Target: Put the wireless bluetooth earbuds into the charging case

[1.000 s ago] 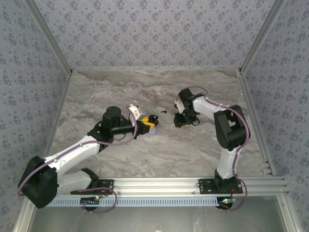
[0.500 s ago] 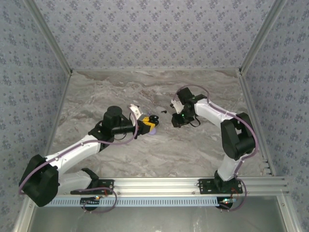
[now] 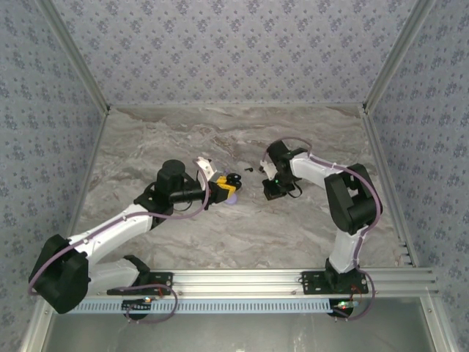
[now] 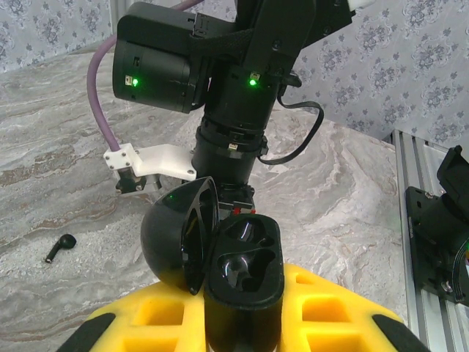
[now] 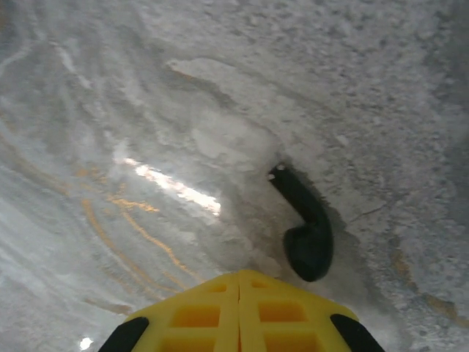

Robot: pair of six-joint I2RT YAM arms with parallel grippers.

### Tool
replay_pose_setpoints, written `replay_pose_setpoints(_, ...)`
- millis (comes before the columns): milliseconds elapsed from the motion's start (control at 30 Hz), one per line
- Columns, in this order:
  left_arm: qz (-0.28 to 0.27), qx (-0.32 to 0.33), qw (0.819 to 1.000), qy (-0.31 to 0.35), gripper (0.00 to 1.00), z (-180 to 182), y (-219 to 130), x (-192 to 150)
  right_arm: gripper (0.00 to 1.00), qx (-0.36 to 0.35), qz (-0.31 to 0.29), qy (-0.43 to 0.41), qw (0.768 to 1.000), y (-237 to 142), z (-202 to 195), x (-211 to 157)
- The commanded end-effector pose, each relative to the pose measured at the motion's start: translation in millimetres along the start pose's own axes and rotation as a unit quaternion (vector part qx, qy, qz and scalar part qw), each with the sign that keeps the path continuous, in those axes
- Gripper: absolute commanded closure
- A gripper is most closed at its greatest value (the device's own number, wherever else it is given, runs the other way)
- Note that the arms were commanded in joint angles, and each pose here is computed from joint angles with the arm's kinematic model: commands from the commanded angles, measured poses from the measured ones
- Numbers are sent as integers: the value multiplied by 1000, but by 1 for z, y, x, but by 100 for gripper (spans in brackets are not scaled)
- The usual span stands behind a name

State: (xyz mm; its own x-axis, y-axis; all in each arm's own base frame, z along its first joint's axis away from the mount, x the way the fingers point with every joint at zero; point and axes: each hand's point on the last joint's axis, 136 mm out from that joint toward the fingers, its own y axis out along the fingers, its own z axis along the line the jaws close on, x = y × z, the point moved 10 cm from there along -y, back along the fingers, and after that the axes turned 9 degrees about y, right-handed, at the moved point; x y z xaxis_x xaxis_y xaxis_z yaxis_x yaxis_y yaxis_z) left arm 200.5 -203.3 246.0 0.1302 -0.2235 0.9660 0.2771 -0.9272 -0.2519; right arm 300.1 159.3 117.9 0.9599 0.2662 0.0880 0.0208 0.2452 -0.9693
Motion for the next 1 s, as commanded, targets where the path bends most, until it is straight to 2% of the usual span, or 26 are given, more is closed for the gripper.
replay_pose_setpoints(0,-16,-7,1000,15,86,0,1,15,92,-42,9,18,999,5,-7,0)
replay_pose_setpoints(133,-14,-7,1000,14,85,0,2,15,92,-78,8,27,997,8,-13,1)
replay_pose_setpoints(400,-12,-6,1000,13,86,0,1,14,91,-128,-35,39,990,-3,-16,20)
replay_pose_setpoints(767,-9,-5,1000,12,86,0,1,13,90,-115,-32,32,992,0,-11,32)
replay_pose_setpoints(967,-9,-1,1000,15,86,0,0,14,88,-126,-48,30,990,-18,-9,27)
